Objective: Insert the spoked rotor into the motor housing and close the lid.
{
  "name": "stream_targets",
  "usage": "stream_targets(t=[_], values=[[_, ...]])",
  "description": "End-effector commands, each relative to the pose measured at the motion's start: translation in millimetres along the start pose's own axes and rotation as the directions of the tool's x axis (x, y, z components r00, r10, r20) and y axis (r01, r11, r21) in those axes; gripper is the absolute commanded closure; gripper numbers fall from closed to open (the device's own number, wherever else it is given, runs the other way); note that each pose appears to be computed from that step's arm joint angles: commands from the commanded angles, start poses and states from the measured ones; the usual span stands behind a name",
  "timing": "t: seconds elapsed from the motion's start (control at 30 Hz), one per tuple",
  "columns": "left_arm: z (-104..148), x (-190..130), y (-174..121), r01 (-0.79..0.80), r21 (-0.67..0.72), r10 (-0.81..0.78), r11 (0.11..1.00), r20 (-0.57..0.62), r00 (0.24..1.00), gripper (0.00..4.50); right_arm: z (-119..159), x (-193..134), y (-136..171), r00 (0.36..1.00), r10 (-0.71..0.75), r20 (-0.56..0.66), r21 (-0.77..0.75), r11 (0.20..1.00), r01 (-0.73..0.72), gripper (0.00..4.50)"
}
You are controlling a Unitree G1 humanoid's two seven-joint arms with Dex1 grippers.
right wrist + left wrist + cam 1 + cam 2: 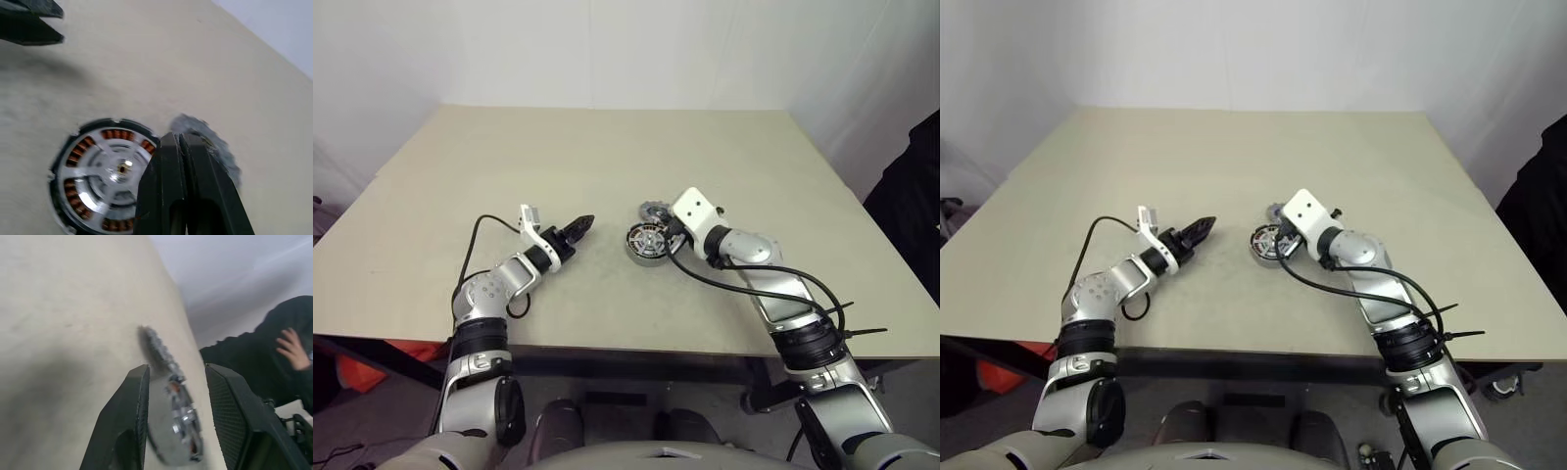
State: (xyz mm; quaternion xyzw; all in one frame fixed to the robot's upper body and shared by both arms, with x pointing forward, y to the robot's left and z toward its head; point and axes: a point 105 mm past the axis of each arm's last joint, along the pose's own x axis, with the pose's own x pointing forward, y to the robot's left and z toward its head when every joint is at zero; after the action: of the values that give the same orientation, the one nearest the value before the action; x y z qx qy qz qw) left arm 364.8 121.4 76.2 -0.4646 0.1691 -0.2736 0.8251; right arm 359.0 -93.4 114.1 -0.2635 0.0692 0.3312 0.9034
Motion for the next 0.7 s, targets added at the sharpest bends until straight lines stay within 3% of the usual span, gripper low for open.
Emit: stream_targets(t=[0.03,0.13,0.2,0.43,0.6,0.7], values=[[9,-3,-6,-0.001,0.053,0.0,0.999,0.034,0.999,2.6,0,10,13,0.999,0.043,0.024,0.071,0.997,-0.044,4.5],[10,-4,-7,-0.009,0.058,0.007,0.998,0.048,0.999,2.6,-28,19,24,0.997,0.054,-0.059,0.071,0.996,-0.05,4.5],[11,-5,-7,-0.014,0.065,0.011,0.998,0.053,0.999,2.6,-31,20,25,0.996,0.062,-0.065,0.06,0.997,-0.058,4.5],[8,-6,-5,-0.024,0.087,0.02,0.996,0.048,0.999,2.6,17,6,6,0.993,0.092,0.079,-0.037,0.995,-0.089,4.5],[7,-1,-15,0.014,0.156,-0.017,0.988,0.018,1.0,2.6,50,-10,-16,0.984,0.128,0.122,-0.223,0.97,-0.098,4.5],[6,1,-14,0.017,0.162,-0.019,0.987,0.014,1.0,2.6,56,-10,-25,0.984,0.126,0.129,-0.238,0.967,-0.093,4.5]])
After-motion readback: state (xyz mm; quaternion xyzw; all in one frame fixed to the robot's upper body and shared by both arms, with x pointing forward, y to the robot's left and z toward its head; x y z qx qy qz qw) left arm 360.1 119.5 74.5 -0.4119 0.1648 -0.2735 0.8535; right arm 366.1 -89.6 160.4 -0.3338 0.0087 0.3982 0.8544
